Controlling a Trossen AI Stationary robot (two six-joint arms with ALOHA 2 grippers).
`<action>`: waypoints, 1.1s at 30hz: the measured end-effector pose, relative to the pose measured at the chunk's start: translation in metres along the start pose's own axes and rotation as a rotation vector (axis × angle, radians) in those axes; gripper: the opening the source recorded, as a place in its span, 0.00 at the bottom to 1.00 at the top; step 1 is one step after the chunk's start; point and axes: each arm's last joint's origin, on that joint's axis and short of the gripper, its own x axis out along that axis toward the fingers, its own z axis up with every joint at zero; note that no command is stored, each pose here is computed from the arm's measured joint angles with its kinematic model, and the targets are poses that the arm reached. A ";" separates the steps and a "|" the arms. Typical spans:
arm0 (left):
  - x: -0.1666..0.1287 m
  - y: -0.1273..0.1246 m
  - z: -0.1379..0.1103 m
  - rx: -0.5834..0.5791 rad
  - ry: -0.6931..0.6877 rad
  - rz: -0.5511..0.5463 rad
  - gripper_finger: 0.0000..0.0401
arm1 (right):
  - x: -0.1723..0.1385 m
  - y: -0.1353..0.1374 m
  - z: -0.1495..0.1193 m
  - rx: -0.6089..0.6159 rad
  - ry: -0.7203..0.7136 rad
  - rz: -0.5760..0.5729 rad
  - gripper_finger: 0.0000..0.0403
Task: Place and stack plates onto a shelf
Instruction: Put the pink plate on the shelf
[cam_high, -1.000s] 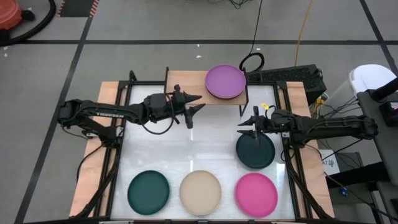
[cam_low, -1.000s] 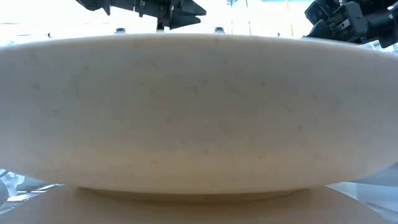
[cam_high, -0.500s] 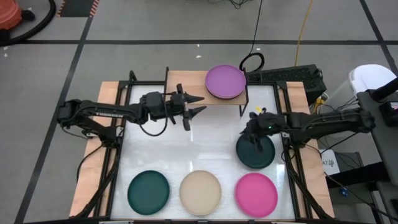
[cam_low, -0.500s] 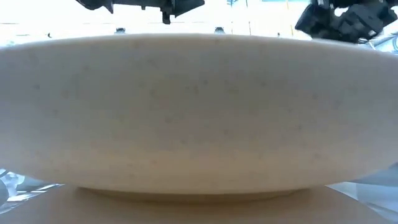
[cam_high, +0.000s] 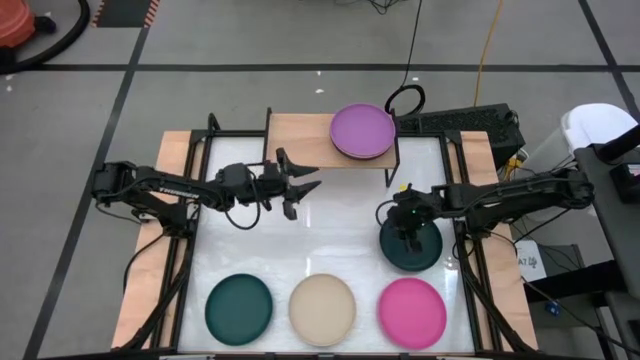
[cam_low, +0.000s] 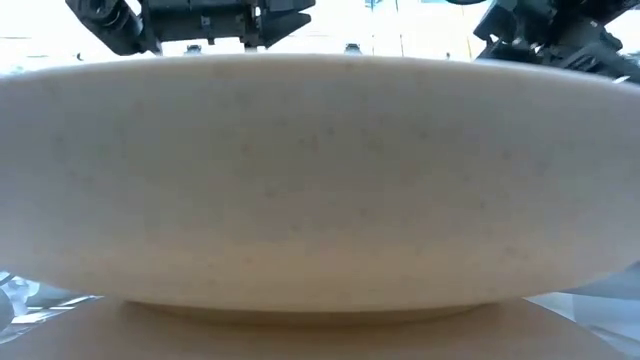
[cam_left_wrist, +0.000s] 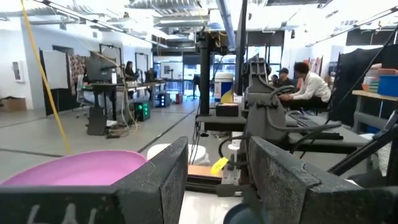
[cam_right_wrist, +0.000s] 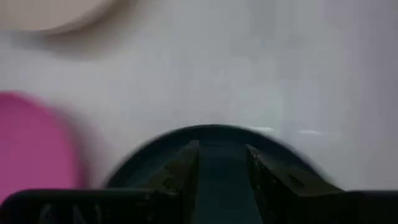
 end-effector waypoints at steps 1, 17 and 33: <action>-0.001 0.000 -0.002 -0.003 0.001 0.000 0.44 | 0.001 0.003 0.000 -0.009 0.003 0.040 0.28; -0.002 0.005 -0.004 -0.018 0.013 0.016 0.44 | 0.041 0.073 0.003 -0.143 0.014 0.327 0.28; -0.011 -0.004 0.014 -0.008 -0.009 -0.018 0.44 | 0.068 0.085 -0.008 -0.116 0.132 0.360 0.28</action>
